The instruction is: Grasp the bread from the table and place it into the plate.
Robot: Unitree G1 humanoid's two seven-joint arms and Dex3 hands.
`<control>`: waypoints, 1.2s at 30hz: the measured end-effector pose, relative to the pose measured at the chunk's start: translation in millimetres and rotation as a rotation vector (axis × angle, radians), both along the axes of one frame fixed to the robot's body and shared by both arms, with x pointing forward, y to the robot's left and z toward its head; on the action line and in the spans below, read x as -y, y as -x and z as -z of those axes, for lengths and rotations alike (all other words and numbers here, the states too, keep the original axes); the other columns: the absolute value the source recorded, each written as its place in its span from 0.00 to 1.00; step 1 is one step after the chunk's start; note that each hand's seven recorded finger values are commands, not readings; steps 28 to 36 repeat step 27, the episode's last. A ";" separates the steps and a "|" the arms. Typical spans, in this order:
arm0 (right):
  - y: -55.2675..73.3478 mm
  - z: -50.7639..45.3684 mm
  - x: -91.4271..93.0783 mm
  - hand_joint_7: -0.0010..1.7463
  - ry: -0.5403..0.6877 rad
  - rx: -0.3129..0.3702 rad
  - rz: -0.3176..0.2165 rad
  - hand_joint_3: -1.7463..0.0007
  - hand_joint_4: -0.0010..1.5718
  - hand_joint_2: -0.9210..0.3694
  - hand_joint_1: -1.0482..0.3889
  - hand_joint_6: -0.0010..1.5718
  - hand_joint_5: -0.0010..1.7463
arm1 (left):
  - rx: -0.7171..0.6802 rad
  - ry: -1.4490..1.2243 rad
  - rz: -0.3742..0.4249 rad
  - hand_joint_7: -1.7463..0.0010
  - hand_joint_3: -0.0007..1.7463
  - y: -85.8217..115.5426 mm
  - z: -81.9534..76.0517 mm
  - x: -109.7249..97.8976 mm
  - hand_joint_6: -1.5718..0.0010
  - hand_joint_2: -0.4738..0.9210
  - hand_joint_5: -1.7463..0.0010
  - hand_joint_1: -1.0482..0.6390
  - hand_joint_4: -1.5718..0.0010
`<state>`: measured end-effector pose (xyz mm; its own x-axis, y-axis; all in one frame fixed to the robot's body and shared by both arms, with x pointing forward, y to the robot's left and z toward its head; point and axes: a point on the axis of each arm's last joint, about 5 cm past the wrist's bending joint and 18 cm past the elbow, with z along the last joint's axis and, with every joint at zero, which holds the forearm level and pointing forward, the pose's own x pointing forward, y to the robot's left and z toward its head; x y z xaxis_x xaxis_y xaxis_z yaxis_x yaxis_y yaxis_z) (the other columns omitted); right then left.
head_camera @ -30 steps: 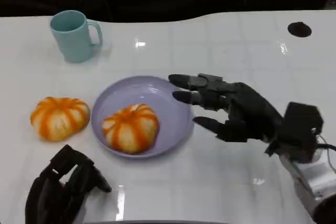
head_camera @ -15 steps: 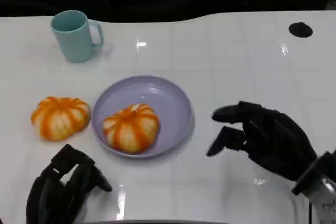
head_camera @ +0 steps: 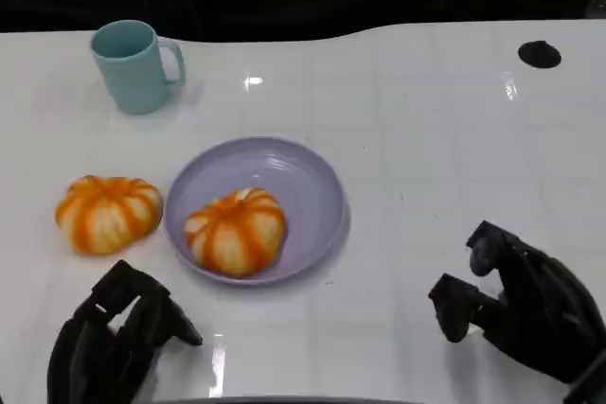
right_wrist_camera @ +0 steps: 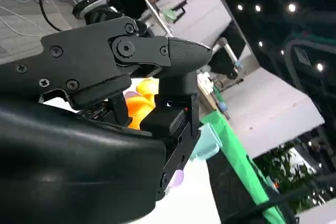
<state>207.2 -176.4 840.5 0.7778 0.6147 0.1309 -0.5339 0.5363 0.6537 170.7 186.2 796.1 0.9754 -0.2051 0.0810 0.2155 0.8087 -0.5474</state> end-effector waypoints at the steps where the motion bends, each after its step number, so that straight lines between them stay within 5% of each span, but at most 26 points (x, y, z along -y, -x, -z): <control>1: 1.0 0.4 0.4 0.92 -0.002 -0.013 0.000 0.79 0.56 0.00 0.36 0.46 1.00 | 0.001 0.000 0.000 0.11 0.14 0.1 -0.1 0.0 0.68 1.00 0.00 0.27 0.59; 20: 5.6 3.6 6.9 0.99 0.035 -0.068 0.036 0.78 0.57 0.00 0.37 0.44 1.00 | -0.014 0.004 -0.002 0.13 0.14 1.1 1.0 -2.8 0.66 1.00 0.00 0.28 0.58; 36: 5.4 8.3 4.4 1.00 0.021 -0.045 0.025 0.79 0.58 0.00 0.37 0.45 1.00 | -0.016 -0.002 -0.006 0.13 0.14 1.3 1.9 -5.4 0.67 1.00 0.00 0.27 0.59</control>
